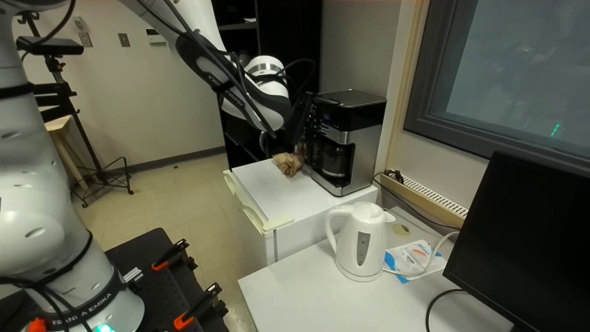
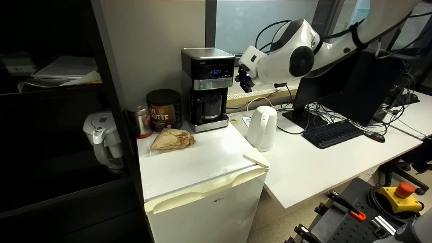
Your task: Push the coffee maker backwards
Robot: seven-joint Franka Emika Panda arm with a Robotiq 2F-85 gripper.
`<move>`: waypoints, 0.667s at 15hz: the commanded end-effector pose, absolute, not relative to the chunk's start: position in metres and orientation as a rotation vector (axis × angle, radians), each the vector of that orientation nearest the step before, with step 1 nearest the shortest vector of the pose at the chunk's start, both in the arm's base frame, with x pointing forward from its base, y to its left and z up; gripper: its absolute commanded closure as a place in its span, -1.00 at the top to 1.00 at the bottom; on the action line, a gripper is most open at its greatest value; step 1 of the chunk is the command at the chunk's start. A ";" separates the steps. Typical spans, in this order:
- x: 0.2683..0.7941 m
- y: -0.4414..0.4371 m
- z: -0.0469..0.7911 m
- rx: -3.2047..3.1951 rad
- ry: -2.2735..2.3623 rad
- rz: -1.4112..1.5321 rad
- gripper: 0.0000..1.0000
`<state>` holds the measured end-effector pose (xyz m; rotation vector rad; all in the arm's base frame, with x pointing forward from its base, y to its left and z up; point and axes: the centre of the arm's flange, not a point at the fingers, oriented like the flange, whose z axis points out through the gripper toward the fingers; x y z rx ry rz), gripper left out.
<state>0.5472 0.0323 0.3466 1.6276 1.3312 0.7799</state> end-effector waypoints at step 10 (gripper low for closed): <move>0.593 0.022 0.326 1.642 1.305 0.894 -0.98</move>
